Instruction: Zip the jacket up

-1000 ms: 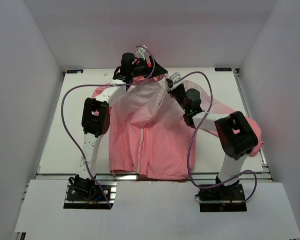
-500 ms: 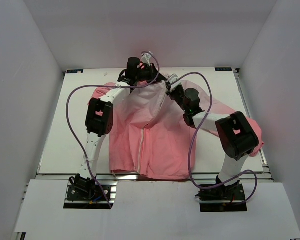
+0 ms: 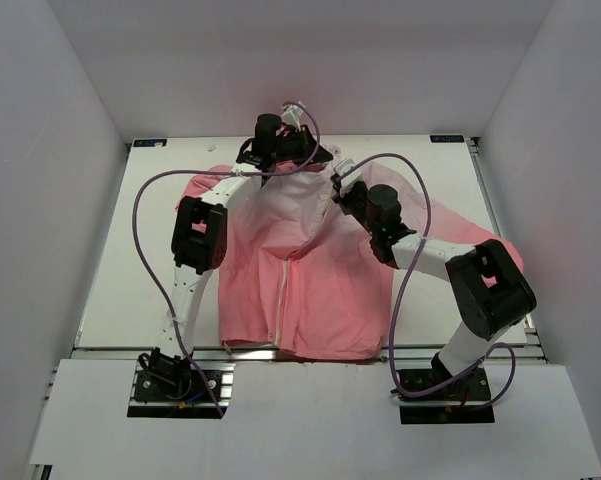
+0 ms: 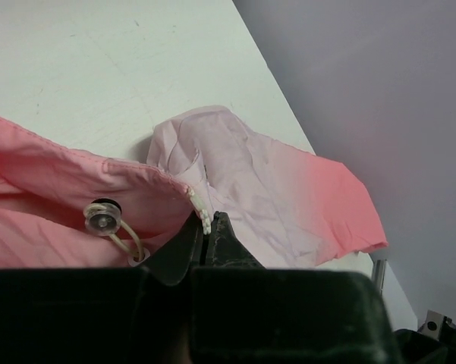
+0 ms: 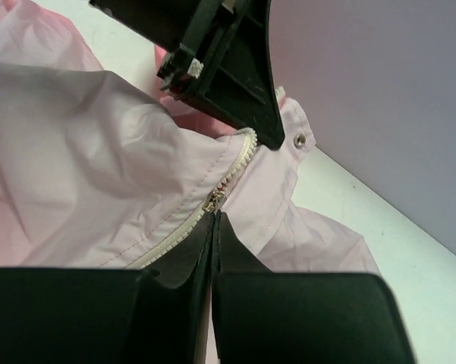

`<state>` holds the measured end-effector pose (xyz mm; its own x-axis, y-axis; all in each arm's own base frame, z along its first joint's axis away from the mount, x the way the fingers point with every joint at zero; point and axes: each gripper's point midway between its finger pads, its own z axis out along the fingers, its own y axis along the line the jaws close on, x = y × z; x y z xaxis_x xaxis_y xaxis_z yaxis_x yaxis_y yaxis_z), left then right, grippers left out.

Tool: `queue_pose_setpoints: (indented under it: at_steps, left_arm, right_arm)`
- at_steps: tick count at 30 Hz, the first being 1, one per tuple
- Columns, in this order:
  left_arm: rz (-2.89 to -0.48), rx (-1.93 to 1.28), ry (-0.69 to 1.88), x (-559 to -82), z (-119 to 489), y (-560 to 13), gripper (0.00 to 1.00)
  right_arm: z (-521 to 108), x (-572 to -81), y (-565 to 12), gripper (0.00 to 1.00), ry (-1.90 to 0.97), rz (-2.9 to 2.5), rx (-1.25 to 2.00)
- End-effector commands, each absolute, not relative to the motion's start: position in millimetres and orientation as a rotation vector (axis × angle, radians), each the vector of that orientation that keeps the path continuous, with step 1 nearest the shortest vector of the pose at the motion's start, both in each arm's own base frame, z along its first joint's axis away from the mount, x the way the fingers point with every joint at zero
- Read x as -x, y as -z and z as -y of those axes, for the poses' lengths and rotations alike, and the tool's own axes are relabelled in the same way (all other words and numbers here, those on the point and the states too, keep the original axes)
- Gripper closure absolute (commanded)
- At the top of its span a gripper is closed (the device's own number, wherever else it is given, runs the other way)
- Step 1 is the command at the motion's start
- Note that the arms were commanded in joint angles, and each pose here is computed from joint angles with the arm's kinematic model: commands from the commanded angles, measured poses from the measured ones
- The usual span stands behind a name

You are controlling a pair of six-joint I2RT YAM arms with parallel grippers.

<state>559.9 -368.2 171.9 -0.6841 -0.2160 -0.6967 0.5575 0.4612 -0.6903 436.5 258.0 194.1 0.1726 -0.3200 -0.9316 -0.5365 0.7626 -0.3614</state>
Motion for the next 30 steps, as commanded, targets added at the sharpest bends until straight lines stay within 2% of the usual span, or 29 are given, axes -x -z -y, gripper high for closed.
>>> queue_pose_setpoints:
  at_steps: [1,2,3,4,5,8,9,10,11,13,14,15,16,17,19,23,30]
  left_arm:
    - [-1.802,-0.368,1.275,-557.0,368.4,-243.9,0.94]
    - [-1.803,-0.381,1.275,-554.7,368.1,-245.6,0.75]
    - [-1.814,-0.393,1.275,-551.3,367.6,-244.9,0.45]
    - [-1.821,-0.404,1.257,-549.4,365.6,-243.5,0.02]
    - [-1.804,-0.409,1.234,-546.3,362.0,-256.7,0.02]
    - [-1.868,-0.361,1.113,-543.7,345.1,-247.8,0.02]
    - [-1.845,-0.356,1.078,-536.2,337.0,-271.2,0.02]
    - [-1.876,-0.319,0.994,-537.6,325.4,-262.3,0.02]
    - [-1.847,-0.315,0.952,-527.3,314.8,-288.8,0.02]
    - [-1.875,-0.286,0.865,-512.5,295.6,-293.3,0.02]
    - [-1.939,-0.225,0.783,-505.1,278.5,-266.4,0.02]
    - [-1.854,-0.209,0.755,-488.4,264.4,-304.6,0.02]
    - [-1.847,-0.175,0.720,-479.8,253.1,-307.2,0.02]
    - [-1.883,-0.129,0.657,-471.6,238.4,-285.5,0.02]
    - [-1.820,-0.110,0.635,-447.0,221.6,-313.4,0.02]
    - [-1.812,-0.246,0.712,-409.6,229.8,-307.3,0.02]
    - [-1.808,-0.592,0.734,-364.1,306.7,-269.5,0.02]
  right_arm:
    - [-258.9,-435.0,-206.1,1.00,-0.171,-1.428,0.701]
    - [-257.7,-439.7,-213.4,1.00,-0.154,-1.424,0.677]
    - [-254.6,-444.0,-219.1,1.00,-0.137,-1.424,0.651]
    - [-247.1,-449.0,-223.6,1.00,-0.097,-1.435,0.611]
    - [-245.0,-453.7,-237.7,1.00,-0.081,-1.419,0.580]
    - [-238.4,-456.1,-258.5,1.00,-0.052,-1.428,0.548]
    - [-240.8,-457.3,-274.7,1.00,-0.061,-1.413,0.545]
    - [-243.6,-454.9,-282.5,1.00,-0.080,-1.415,0.559]
    - [-247.5,-454.8,-285.4,1.00,-0.091,-1.461,0.596]
    - [-254.9,-452.4,-282.3,1.00,-0.132,-1.521,0.637]
    - [-258.2,-450.6,-279.7,1.00,-0.151,-1.551,0.667]
    - [-259.9,-447.7,-274.4,1.00,-0.164,-1.610,0.689]
    - [-263.2,-446.5,-267.9,1.00,-0.190,-1.645,0.693]
    - [-263.3,-443.4,-258.9,1.00,-0.198,-1.689,0.709]
    - [-265.3,-444.2,-253.0,1.00,-0.211,-1.730,0.714]
    - [-275.5,-434.2,-245.2,1.00,-0.294,-1.845,0.760]
    - [-283.2,-411.4,-262.3,1.00,-0.412,-1.939,0.798]
